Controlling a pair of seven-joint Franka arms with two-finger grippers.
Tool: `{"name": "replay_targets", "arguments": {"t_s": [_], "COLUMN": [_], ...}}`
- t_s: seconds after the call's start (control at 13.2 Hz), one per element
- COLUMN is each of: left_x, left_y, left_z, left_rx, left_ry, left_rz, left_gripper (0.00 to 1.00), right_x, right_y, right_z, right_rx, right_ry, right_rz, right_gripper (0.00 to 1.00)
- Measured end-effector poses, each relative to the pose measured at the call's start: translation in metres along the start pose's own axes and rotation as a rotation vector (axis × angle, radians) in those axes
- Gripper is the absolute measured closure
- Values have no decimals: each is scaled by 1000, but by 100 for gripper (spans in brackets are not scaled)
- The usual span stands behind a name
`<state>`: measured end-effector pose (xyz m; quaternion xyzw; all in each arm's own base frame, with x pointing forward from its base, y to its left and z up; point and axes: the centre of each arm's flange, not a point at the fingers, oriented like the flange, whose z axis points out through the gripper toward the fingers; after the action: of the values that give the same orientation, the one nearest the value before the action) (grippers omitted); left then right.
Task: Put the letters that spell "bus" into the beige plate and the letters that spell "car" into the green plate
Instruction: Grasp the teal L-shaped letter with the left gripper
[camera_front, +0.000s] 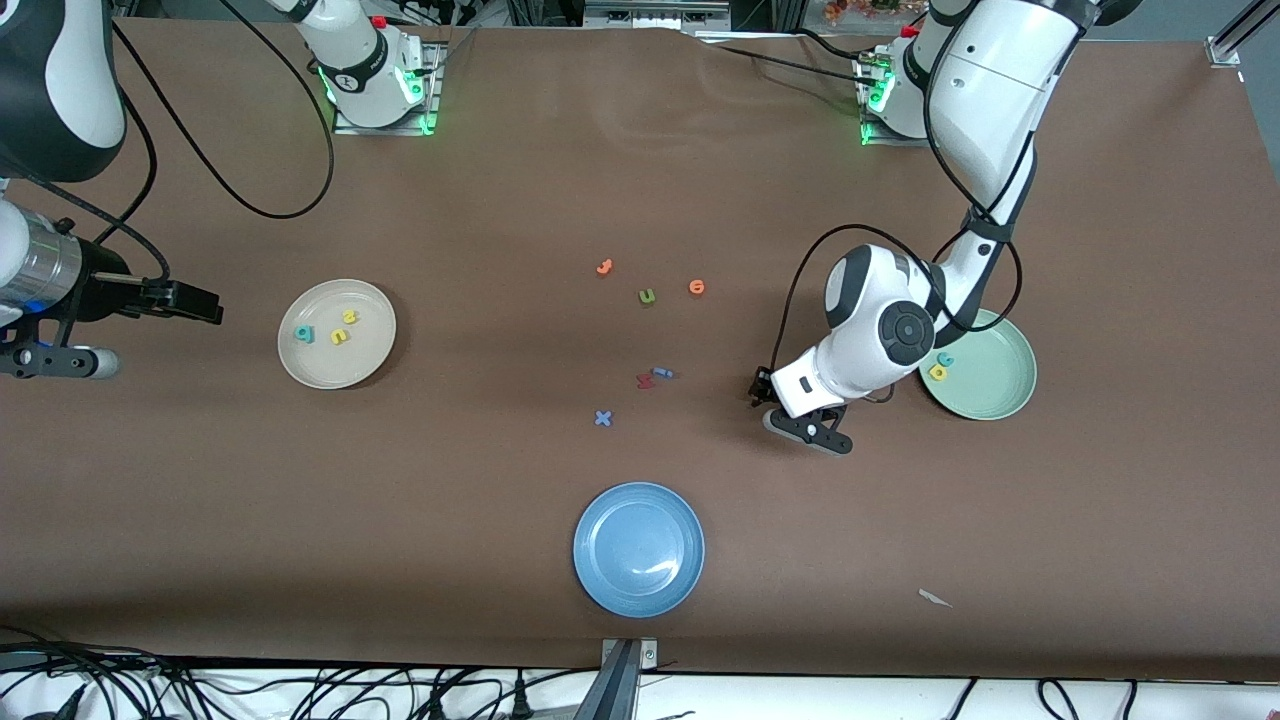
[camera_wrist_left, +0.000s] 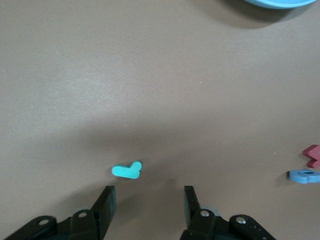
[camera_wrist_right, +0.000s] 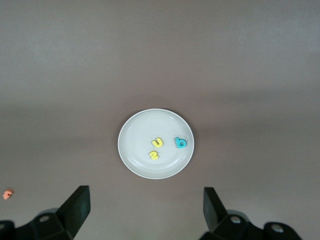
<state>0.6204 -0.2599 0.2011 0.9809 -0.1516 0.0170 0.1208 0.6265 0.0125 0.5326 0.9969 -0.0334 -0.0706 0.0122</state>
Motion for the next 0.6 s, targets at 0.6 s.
{"name": "replay_targets", "arguments": {"t_s": [0.6], "left_x": [0], "left_y": [-8], "left_z": [18], "left_rx": [35], "left_ry": [3], "left_rz": [25], "left_gripper": [37], "right_x": [0], "right_y": [0], "right_z": [0], "right_rx": [0], "right_ry": [2], "right_rz": [1], "right_gripper": [0]}}
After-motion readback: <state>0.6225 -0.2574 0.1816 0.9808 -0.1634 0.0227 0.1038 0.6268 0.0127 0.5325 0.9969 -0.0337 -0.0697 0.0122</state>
